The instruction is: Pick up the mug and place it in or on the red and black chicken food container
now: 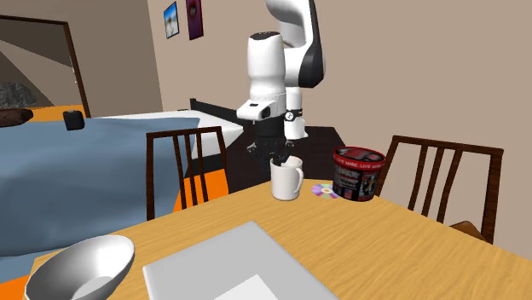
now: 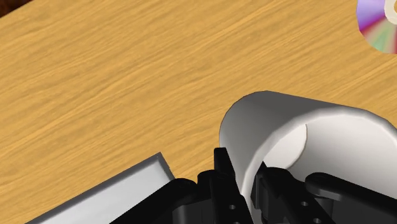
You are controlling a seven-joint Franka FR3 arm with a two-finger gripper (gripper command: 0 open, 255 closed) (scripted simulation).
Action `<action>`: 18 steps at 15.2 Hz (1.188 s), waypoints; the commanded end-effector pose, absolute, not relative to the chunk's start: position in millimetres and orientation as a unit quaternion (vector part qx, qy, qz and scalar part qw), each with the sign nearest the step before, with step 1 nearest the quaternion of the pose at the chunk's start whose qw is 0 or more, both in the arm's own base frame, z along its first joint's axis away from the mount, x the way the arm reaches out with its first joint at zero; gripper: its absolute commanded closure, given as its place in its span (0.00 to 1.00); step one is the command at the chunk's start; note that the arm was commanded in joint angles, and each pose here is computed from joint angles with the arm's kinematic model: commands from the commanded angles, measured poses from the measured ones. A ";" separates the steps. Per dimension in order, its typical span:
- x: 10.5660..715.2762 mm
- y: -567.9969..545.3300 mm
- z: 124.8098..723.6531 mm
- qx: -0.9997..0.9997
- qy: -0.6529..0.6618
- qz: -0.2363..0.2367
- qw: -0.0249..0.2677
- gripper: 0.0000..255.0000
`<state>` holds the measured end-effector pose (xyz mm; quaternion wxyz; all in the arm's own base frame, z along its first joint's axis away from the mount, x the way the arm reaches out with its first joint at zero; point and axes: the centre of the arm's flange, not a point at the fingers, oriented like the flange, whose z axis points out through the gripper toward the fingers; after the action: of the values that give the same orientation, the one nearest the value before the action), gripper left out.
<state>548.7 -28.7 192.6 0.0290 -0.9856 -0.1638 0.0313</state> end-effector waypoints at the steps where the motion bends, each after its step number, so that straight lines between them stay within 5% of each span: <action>1: 548.5 -28.4 202.7 -0.986 -0.164 0.031 0.029 1.00; 18: 548.5 -28.4 292.4 -0.986 -0.164 0.031 0.029 1.00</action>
<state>548.5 -28.2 287.2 0.0289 -0.9856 -0.1639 0.0312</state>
